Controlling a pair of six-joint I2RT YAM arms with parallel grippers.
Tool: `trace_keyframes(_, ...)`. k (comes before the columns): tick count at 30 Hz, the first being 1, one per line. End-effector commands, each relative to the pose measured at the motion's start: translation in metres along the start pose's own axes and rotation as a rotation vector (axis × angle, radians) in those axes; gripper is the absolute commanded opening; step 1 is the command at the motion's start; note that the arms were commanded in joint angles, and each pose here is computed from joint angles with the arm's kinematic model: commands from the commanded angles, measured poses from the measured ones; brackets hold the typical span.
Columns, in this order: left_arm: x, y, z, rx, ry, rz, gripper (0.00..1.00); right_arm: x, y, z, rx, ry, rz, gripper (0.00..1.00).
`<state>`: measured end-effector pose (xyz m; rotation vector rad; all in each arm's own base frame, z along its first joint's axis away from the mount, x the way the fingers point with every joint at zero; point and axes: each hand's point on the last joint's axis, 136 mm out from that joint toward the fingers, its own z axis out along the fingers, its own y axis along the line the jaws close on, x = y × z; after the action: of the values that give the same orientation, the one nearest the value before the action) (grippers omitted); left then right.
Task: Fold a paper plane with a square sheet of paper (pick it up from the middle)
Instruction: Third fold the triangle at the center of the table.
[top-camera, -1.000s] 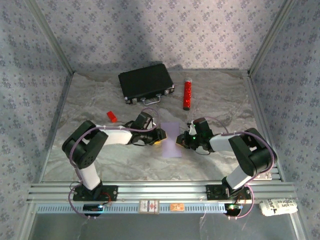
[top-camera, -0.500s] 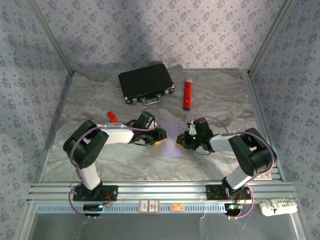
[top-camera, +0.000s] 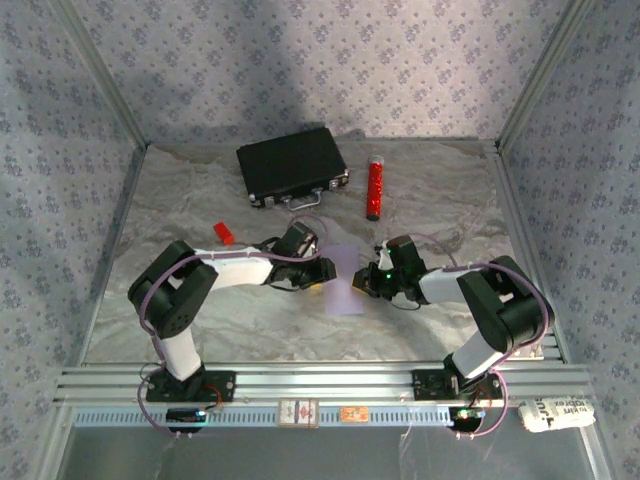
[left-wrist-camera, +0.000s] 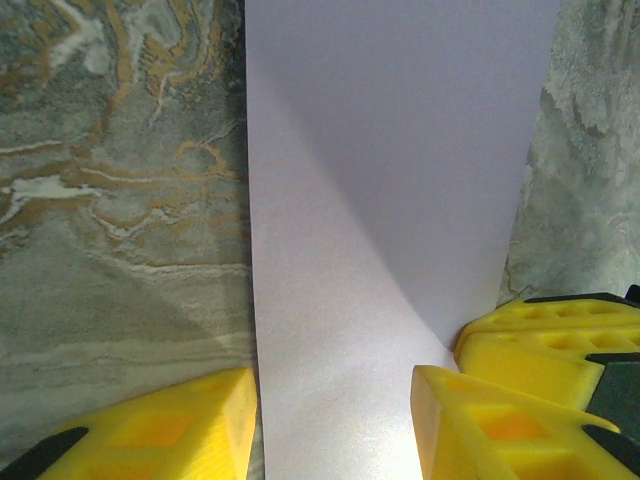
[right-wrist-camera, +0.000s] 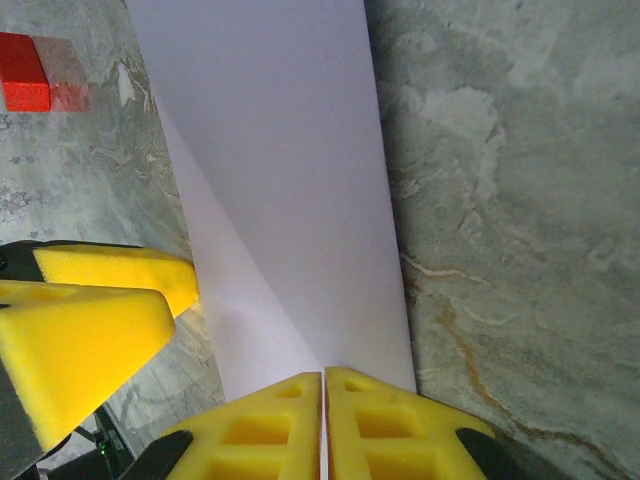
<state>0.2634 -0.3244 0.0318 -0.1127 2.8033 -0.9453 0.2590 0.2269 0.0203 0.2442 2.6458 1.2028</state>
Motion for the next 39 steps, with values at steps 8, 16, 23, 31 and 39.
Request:
trace_keyframes(8,0.009,-0.006,0.016,0.066,0.060,-0.047,0.41,0.021,-0.037,0.001,0.110,0.054,0.083,0.11)
trace_keyframes(16,0.006,-0.012,0.012,0.133,0.036,-0.079,0.40,0.024,-0.040,-0.001,0.114,0.056,0.088,0.11)
trace_keyframes(23,0.001,-0.015,0.008,0.178,0.013,-0.091,0.40,0.023,-0.040,-0.001,0.115,0.052,0.090,0.11)
trace_keyframes(31,0.000,-0.017,0.007,0.192,0.016,-0.082,0.37,0.023,-0.041,-0.001,0.121,0.053,0.092,0.11)
trace_keyframes(39,-0.003,-0.021,0.001,0.211,-0.008,-0.070,0.38,0.023,-0.040,-0.002,0.120,0.053,0.092,0.11)
